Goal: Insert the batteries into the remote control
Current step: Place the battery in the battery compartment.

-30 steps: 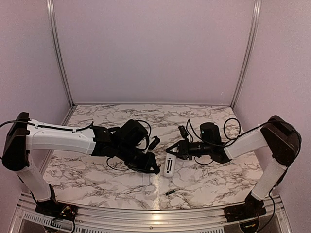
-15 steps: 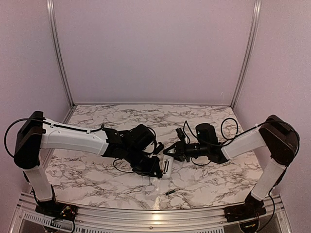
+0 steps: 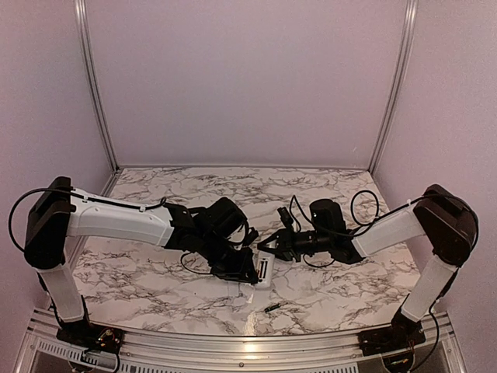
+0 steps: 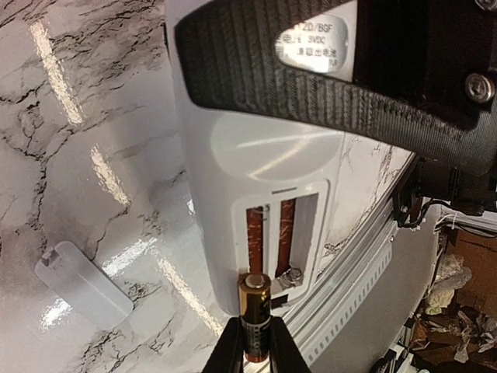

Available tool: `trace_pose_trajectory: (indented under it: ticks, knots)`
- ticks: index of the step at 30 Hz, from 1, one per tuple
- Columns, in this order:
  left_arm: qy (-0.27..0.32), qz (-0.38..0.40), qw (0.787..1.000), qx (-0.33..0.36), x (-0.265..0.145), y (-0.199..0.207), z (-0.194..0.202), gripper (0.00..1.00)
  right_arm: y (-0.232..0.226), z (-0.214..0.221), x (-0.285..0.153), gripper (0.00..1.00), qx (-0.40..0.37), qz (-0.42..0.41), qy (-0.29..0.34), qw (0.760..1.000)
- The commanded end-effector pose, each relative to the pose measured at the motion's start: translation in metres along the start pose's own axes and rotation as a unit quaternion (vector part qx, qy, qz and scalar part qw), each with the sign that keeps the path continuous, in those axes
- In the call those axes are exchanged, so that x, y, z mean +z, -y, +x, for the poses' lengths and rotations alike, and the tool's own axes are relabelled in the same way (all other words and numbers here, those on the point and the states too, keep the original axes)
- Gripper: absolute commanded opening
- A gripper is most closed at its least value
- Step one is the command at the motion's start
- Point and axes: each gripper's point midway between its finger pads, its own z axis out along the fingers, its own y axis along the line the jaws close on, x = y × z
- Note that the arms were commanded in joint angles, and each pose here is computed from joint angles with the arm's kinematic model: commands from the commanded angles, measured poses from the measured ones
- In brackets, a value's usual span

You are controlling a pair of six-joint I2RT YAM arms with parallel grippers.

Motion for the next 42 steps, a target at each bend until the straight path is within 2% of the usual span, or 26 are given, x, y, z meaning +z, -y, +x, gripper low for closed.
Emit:
trace_pose_trajectory:
  ticks: [1,15,26,42]
  knots:
    - [-0.004,-0.004,1.0,-0.023,0.0,-0.007,-0.005,0.12,-0.014,-0.007,0.005,0.0,-0.008,-0.015,0.006,1.0]
    - [-0.009,0.017,1.0,-0.016,-0.001,0.005,-0.008,0.13,-0.01,-0.01,0.013,0.0,-0.005,-0.018,0.003,1.0]
    - [-0.013,-0.001,0.999,-0.039,0.008,-0.007,-0.009,0.17,-0.019,-0.007,0.012,0.0,-0.002,-0.034,0.0,0.999]
    - [-0.002,-0.009,0.999,-0.044,0.003,-0.016,-0.019,0.09,-0.02,-0.004,0.013,0.0,0.003,-0.047,-0.007,0.999]
